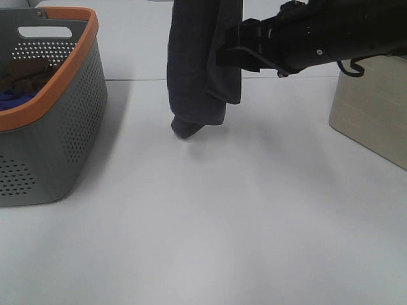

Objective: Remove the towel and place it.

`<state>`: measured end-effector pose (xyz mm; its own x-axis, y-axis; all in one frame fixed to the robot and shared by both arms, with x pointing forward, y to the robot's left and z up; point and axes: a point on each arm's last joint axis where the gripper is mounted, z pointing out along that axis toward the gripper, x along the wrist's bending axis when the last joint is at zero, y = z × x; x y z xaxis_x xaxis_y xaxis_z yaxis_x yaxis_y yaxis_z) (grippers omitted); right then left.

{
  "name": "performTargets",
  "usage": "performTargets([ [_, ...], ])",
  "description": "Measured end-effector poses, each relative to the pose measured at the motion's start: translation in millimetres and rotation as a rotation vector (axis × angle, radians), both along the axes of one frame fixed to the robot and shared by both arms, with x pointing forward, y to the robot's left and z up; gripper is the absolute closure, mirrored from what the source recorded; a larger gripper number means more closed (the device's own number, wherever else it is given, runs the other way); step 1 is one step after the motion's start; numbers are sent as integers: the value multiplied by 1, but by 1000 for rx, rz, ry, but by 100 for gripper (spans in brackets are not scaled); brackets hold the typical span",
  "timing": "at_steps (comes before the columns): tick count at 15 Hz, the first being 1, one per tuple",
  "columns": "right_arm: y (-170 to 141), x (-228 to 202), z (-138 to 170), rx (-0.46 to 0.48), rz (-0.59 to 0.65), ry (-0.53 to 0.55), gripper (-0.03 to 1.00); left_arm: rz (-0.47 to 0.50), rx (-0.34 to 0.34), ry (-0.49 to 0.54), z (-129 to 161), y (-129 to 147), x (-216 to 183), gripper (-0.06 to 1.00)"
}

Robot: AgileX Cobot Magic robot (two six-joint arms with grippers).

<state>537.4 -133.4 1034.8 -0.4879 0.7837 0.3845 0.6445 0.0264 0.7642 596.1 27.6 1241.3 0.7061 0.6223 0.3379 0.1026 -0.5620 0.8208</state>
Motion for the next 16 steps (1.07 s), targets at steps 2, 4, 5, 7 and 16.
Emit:
performTargets([
  [2,9,6,5,30,-34,-12,47,2,0,7,0,0,0,94],
  [4,14,7,8,29,-74,-34,47,4,-2,10,-1,0,0,94],
  [5,16,6,8,32,-100,-40,45,8,-8,15,-1,0,0,94],
  [7,17,8,9,49,-168,-38,40,11,-13,19,-1,0,0,94],
  [16,13,17,-26,-34,-243,16,42,12,-13,22,-1,0,0,94],
])
